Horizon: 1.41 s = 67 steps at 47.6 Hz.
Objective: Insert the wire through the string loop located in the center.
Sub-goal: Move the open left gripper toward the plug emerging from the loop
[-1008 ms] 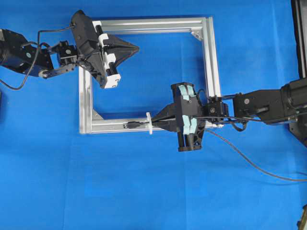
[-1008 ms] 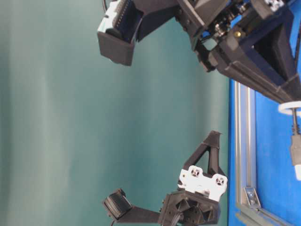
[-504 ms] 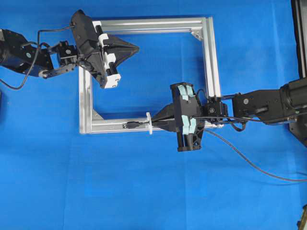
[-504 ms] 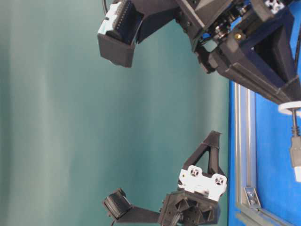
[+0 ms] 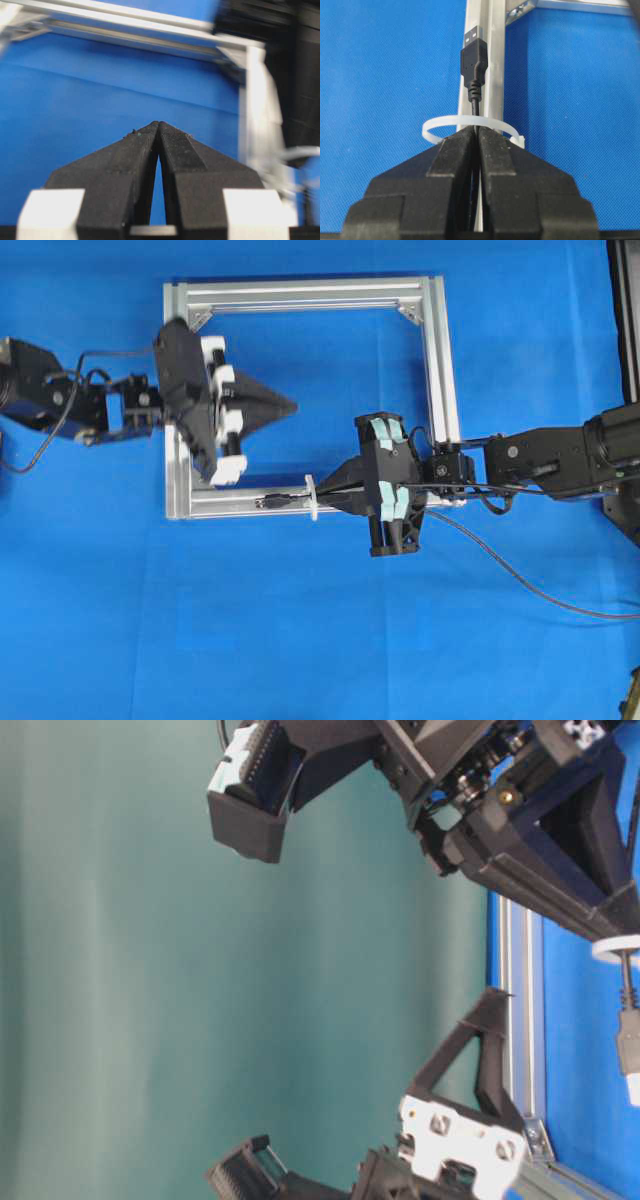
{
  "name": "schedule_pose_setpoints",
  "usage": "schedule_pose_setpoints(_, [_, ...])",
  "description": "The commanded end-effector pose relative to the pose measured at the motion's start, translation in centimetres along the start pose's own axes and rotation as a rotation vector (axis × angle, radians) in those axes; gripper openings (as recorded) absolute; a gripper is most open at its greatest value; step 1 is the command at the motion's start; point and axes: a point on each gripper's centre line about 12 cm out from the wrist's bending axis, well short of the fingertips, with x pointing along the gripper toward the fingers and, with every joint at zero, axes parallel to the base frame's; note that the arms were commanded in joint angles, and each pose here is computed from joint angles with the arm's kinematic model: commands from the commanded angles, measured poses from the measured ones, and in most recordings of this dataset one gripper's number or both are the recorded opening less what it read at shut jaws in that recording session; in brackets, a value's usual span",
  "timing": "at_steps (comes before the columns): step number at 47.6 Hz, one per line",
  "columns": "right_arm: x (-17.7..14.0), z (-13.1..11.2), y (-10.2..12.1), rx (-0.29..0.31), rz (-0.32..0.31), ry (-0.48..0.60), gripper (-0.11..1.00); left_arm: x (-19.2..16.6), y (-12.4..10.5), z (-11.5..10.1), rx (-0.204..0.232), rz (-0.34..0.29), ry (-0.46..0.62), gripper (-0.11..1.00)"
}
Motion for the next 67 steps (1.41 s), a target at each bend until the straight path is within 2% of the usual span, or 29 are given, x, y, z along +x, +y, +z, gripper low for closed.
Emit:
schedule_pose_setpoints(1, [-0.1, 1.0, 0.1, -0.003, 0.003, -0.032, -0.02, -0.7, -1.9, 0.8, -0.01, -0.053, -0.026, 0.0])
schedule_pose_setpoints(8, [-0.1, 1.0, 0.1, -0.003, 0.003, -0.032, -0.02, -1.6, -4.1, 0.3, -0.023, -0.116, -0.011, 0.0])
schedule_pose_setpoints(15, [-0.2, 1.0, 0.1, -0.003, 0.003, -0.032, -0.02, -2.2, -6.2, 0.2, -0.012, -0.175, -0.009, 0.0])
schedule_pose_setpoints(50, [-0.2, 1.0, 0.1, -0.01, 0.005, -0.033, -0.02, -2.4, -6.8, -0.1, 0.005, -0.192, -0.003, 0.02])
schedule_pose_setpoints(53, [-0.2, 1.0, 0.1, -0.01, 0.005, -0.033, -0.02, -2.4, -6.8, -0.1, -0.002, -0.192, -0.002, 0.12])
schedule_pose_setpoints(56, [-0.2, 1.0, 0.1, -0.01, 0.005, -0.033, -0.02, -2.3, -6.9, 0.0, -0.002, -0.194, -0.005, 0.26])
schedule_pose_setpoints(63, [-0.2, 1.0, 0.1, -0.008, 0.004, -0.032, -0.02, -2.2, -6.9, 0.0, -0.004, -0.194, -0.004, 0.72])
schedule_pose_setpoints(67, [-0.2, 1.0, 0.1, -0.01, 0.005, -0.03, -0.02, -2.2, -6.9, 0.0, -0.007, -0.194, -0.003, 0.9])
